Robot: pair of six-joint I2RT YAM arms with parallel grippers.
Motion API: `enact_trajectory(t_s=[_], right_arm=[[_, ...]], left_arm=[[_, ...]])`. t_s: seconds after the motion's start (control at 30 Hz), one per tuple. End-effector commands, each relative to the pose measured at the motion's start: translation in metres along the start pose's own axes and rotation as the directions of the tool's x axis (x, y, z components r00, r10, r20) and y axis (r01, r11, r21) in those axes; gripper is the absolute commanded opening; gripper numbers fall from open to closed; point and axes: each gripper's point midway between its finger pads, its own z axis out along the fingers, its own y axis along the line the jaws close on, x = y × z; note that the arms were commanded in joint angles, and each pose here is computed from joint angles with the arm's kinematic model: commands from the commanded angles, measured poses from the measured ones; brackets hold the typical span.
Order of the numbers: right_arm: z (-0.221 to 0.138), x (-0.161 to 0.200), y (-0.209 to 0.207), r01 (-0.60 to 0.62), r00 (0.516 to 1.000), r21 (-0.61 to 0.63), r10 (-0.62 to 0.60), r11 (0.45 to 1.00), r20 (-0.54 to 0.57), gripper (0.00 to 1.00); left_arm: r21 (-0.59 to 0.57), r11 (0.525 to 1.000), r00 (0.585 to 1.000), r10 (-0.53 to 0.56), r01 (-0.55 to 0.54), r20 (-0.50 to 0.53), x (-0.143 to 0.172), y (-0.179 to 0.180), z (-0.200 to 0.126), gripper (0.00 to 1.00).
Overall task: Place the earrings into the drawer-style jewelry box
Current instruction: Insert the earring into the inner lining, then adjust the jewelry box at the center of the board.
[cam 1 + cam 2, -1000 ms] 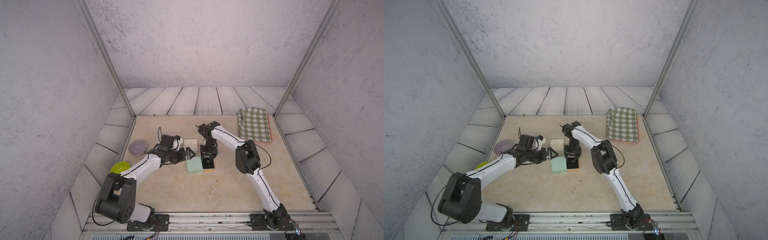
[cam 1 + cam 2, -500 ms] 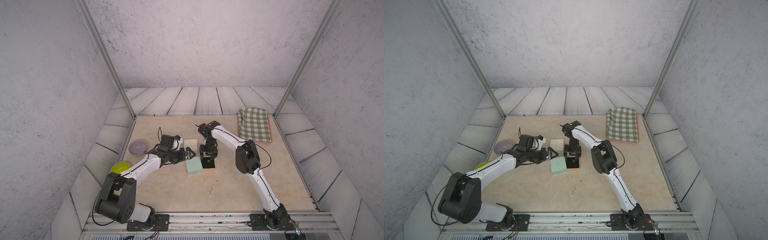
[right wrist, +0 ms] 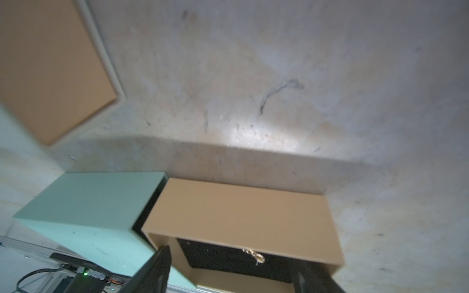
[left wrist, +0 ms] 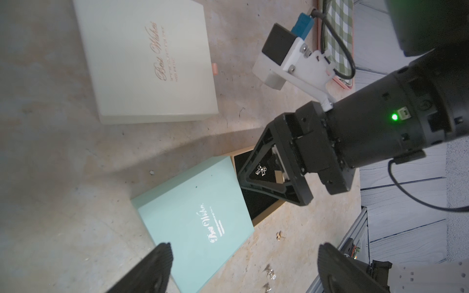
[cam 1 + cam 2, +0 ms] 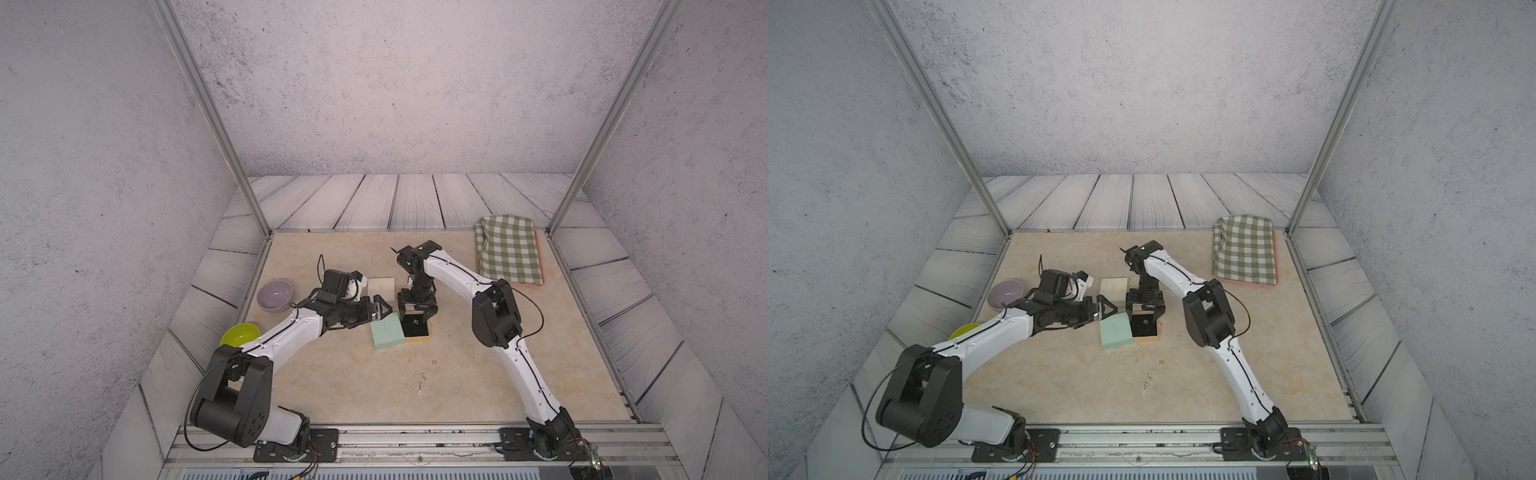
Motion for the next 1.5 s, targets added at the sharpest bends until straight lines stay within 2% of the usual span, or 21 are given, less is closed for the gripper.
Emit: enact_trajectory(t_s=[0.0, 0.03, 0.13, 0.17, 0.33, 0.43, 0.53, 0.67, 0.73, 0.8, 0.83, 0.97, 1.07, 1.27, 1.47], right_arm=[[-0.029, 0.008, 0.006, 0.021, 0.999, -0.017, -0.02, 1.0, 0.045, 0.87], [-0.031, 0.008, 0.006, 0.022, 0.999, -0.02, -0.021, 1.0, 0.048, 0.92], [-0.042, 0.01, 0.011, 0.032, 0.997, -0.037, -0.029, 0.999, 0.072, 0.95], [-0.047, 0.01, 0.013, 0.036, 0.996, -0.044, -0.032, 0.998, 0.082, 0.99], [-0.069, 0.015, 0.023, 0.055, 0.992, -0.087, -0.045, 0.995, 0.122, 0.99], [-0.089, 0.016, 0.021, 0.072, 0.978, -0.072, -0.057, 0.995, 0.199, 0.99], [-0.119, 0.011, 0.009, 0.094, 0.932, -0.017, -0.082, 0.995, 0.352, 0.99], [-0.155, -0.001, -0.022, 0.086, 0.801, 0.129, -0.146, 0.988, 0.581, 0.99], [-0.161, -0.006, -0.041, 0.065, 0.76, 0.171, -0.16, 0.983, 0.63, 0.99], [-0.159, -0.005, -0.056, 0.076, 0.756, 0.221, -0.201, 0.972, 0.622, 0.99], [-0.153, -0.003, -0.056, 0.132, 0.759, 0.229, -0.247, 0.964, 0.602, 0.99], [-0.135, 0.014, -0.039, 0.303, 0.728, 0.092, -0.293, 0.948, 0.62, 0.99], [-0.117, 0.028, -0.027, 0.373, 0.737, -0.025, -0.279, 0.928, 0.616, 0.99], [-0.079, 0.034, -0.012, 0.425, 0.785, -0.179, -0.263, 0.887, 0.56, 0.99], [-0.06, 0.029, -0.021, 0.424, 0.802, -0.186, -0.272, 0.886, 0.532, 0.98]], left_arm=[[0.004, 1.0, 1.0, 0.003, -0.003, -0.011, 0.005, 0.0, 0.003, 0.93], [0.005, 1.0, 1.0, 0.004, -0.003, -0.01, 0.005, 0.0, 0.003, 0.93], [0.003, 1.0, 1.0, 0.006, -0.006, -0.009, 0.005, 0.001, 0.003, 0.93], [0.002, 1.0, 1.0, 0.007, -0.007, -0.008, 0.005, 0.001, 0.003, 0.93], [-0.002, 1.0, 1.0, 0.005, -0.005, -0.008, 0.005, 0.002, 0.003, 0.93], [-0.014, 1.0, 1.0, 0.006, -0.006, -0.009, 0.005, 0.004, 0.003, 0.93], [-0.039, 0.999, 1.0, 0.014, -0.015, -0.008, 0.006, 0.007, 0.001, 0.93], [-0.074, 0.997, 1.0, 0.024, -0.024, -0.001, 0.007, 0.012, -0.003, 0.93], [-0.088, 0.996, 1.0, 0.025, -0.025, 0.0, 0.007, 0.015, -0.003, 0.93], [-0.101, 0.995, 1.0, 0.021, -0.021, -0.001, 0.007, 0.018, -0.002, 0.93], [-0.112, 0.994, 1.0, 0.018, -0.018, -0.002, 0.008, 0.021, -0.001, 0.93], [-0.15, 0.989, 1.0, 0.005, -0.007, -0.011, 0.005, 0.03, 0.004, 0.93], [-0.168, 0.986, 1.0, -0.009, 0.004, -0.028, 0.003, 0.036, 0.011, 0.93], [-0.177, 0.984, 0.998, -0.038, 0.027, -0.059, -0.002, 0.043, 0.025, 0.93], [-0.155, 0.987, 0.996, -0.057, 0.047, -0.066, -0.013, 0.04, 0.037, 0.93]])
